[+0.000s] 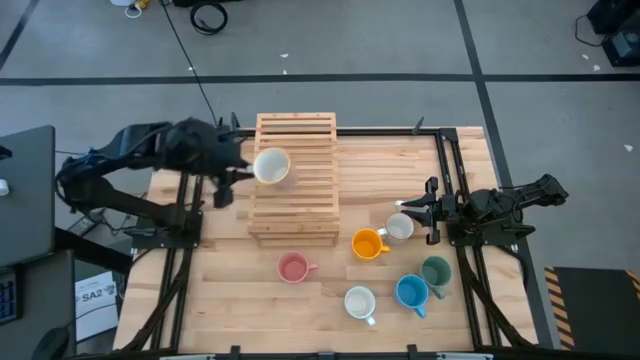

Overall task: Place coffee mugs
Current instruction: Put the light yellow mug on the shelf

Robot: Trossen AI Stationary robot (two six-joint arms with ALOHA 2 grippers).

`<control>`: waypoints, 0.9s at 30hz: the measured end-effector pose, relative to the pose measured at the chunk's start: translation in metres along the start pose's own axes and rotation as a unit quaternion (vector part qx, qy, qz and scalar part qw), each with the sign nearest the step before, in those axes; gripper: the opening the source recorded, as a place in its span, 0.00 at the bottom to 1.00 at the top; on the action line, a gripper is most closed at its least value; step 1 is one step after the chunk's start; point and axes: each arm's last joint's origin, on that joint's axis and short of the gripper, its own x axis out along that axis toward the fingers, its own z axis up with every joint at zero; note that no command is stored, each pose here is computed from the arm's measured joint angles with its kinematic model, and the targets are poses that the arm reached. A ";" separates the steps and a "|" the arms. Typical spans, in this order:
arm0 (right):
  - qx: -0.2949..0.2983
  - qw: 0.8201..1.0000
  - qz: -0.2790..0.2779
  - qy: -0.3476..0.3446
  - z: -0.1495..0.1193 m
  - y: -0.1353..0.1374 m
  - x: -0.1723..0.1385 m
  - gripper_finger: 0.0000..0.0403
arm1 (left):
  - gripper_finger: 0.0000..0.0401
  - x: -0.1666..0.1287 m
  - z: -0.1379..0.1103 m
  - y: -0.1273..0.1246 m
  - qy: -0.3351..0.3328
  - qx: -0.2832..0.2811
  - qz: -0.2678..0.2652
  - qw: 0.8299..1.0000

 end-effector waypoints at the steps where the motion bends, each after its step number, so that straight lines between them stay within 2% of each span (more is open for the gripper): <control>1: 0.000 1.000 0.000 0.000 0.000 0.000 0.000 0.22 | 0.20 0.005 0.004 0.005 0.006 -0.001 0.004 1.000; 6: 0.000 1.000 0.000 0.000 0.000 0.000 0.000 0.22 | 0.20 0.038 0.027 0.032 0.035 -0.012 0.034 0.999; 12: 0.000 1.000 0.000 0.000 0.000 0.000 0.000 0.22 | 0.20 0.080 0.044 0.079 0.068 -0.064 0.072 0.993; 21: 0.000 1.000 0.000 0.000 0.000 0.000 0.000 0.22 | 0.20 0.131 0.034 0.143 0.100 -0.130 0.099 0.981; 27: 0.000 1.000 0.000 0.000 0.000 0.000 0.000 0.22 | 0.19 0.157 0.029 0.166 0.097 -0.145 0.116 0.978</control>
